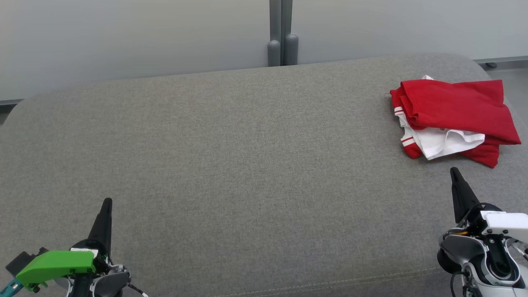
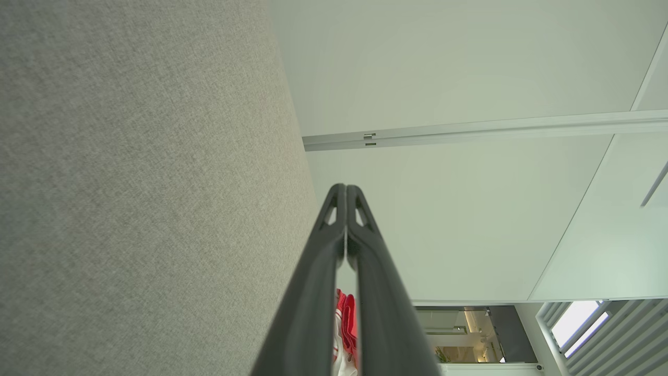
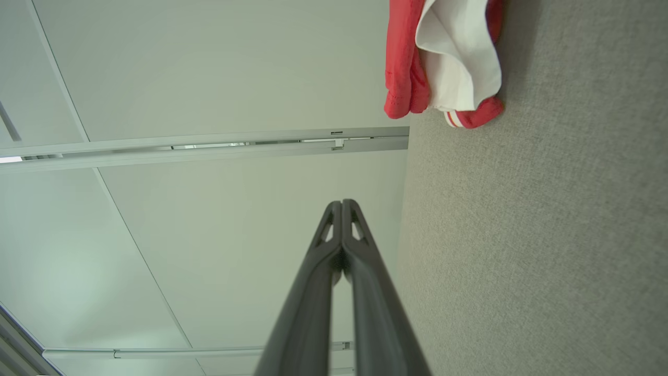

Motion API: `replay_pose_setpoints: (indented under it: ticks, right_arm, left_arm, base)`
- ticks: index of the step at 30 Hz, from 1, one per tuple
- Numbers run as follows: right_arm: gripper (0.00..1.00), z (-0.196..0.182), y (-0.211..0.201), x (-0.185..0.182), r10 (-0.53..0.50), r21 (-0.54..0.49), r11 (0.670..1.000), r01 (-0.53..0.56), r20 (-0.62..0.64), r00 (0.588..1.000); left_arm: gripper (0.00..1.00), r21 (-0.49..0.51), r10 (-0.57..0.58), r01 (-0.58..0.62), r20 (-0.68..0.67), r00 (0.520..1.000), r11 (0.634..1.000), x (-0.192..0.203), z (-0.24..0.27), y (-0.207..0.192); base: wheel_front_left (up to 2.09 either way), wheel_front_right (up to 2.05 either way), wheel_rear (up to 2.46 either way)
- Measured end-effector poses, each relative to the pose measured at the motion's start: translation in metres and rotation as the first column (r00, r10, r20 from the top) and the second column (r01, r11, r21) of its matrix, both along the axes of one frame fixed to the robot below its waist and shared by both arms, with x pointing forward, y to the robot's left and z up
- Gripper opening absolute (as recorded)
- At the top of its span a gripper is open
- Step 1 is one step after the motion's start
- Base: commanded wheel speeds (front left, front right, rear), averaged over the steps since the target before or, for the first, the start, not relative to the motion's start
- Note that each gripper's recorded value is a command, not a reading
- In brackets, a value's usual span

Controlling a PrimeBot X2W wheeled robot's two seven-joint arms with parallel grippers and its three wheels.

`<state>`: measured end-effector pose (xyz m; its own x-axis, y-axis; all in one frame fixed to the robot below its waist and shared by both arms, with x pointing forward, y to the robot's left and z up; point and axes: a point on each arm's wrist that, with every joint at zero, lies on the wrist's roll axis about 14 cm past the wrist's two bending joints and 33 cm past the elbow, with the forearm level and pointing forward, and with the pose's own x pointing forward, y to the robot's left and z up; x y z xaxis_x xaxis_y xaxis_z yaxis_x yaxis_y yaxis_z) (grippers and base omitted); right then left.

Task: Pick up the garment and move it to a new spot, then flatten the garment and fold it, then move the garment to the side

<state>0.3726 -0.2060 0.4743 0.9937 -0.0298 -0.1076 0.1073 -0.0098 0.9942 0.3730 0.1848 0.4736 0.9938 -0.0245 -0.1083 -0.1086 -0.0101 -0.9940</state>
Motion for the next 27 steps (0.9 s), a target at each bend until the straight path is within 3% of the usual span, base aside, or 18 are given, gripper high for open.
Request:
replay_pose_setpoints:
  ticks: [27]
  right_arm:
    - [0.0, 0.0009, 0.0, 0.0006, 0.001, 0.001, 1.0, -0.001, 0.004, 1.0]
  left_arm:
    - [0.0, 0.0, 0.001, -0.001, -0.002, 1.0, 1.0, -0.0001, -0.0006, 0.0005]
  base:
    - [0.0, 0.0, 0.0]
